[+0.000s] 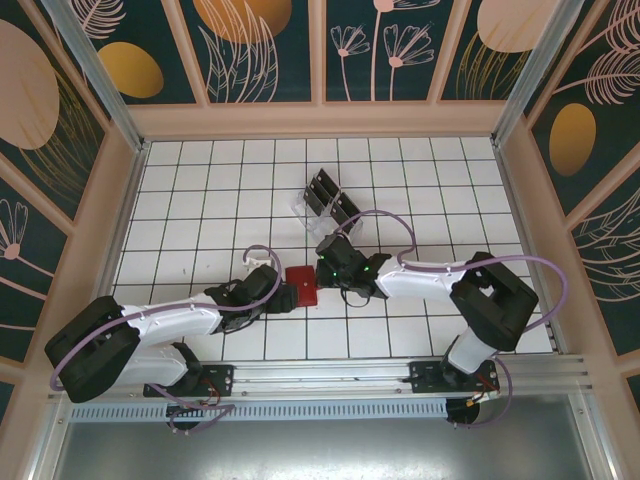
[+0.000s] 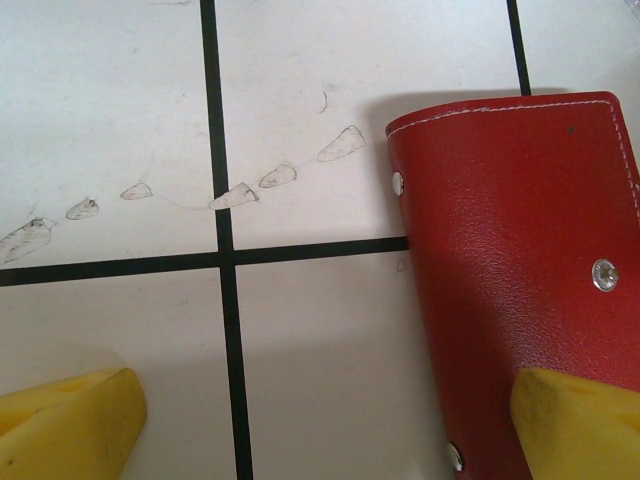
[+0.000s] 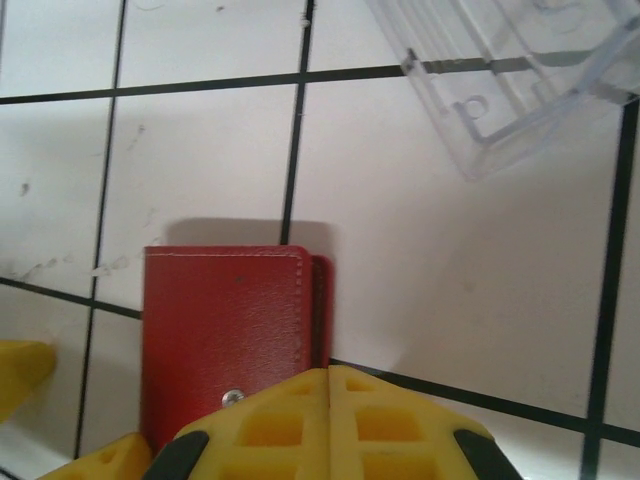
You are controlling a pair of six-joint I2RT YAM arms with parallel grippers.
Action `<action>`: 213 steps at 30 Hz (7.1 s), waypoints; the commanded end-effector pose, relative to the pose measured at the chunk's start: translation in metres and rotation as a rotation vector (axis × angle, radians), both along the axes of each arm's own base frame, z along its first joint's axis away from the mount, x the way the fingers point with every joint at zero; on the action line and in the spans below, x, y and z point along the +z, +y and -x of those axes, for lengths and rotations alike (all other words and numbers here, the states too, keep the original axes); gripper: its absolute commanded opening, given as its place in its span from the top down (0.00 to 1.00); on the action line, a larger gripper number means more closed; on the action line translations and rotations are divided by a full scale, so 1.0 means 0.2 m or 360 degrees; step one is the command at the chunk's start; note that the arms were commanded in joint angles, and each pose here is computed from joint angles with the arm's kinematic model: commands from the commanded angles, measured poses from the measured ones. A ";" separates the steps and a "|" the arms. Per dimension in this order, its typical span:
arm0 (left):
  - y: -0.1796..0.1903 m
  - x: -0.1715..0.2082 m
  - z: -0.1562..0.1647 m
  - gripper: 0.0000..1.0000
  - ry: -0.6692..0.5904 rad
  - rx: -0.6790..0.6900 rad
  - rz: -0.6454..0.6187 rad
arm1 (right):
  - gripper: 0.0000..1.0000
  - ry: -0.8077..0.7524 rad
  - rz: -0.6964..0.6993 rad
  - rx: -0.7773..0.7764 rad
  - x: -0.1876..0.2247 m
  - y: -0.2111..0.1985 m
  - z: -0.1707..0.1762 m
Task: Put the credit cards into the card holder
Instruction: Close the button on the card holder, then reset both arms
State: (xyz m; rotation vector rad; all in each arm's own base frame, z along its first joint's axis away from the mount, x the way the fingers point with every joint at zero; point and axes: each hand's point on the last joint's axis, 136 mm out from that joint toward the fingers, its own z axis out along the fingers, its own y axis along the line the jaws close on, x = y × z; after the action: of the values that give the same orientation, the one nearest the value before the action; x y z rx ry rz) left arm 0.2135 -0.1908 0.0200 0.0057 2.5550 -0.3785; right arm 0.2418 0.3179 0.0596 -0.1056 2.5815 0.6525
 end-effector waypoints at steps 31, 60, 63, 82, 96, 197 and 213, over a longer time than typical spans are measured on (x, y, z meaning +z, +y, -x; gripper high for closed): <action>0.09 -0.13 0.08 0.05 0.0108 0.0030 -0.0071 | 1.00 0.0072 -0.0237 0.0069 -0.03 0.29 -0.01; 0.12 -0.04 0.05 0.05 0.0006 0.0162 0.0033 | 1.00 0.0253 -0.0008 0.0072 -0.36 0.15 0.23; 0.19 0.08 0.01 0.05 -0.0130 0.0339 0.0142 | 1.00 0.0243 0.0050 0.0081 -0.40 0.13 0.26; 0.19 0.18 -0.03 0.02 -0.0183 0.0480 0.0238 | 1.00 0.0007 0.0538 0.0113 -0.67 -0.05 0.43; 0.16 0.10 -0.08 0.02 -0.0117 0.0445 0.0134 | 1.00 0.0061 0.0751 0.0152 -0.89 -0.16 0.57; 1.07 0.57 -0.82 0.02 -0.1400 0.0602 -0.0362 | 0.01 -0.1462 0.0359 -0.0821 0.33 -1.68 -0.66; 1.07 0.57 -0.82 0.01 -0.1401 0.0601 -0.0365 | 0.01 -0.1476 0.0455 -0.0938 0.34 -1.71 -0.65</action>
State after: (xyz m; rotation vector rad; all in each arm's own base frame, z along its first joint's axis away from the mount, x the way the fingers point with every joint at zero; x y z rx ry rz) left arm 0.3738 0.0228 0.1268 -0.1728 1.6900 0.0923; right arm 0.3673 -0.0252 0.1192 0.2194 1.6757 -0.0196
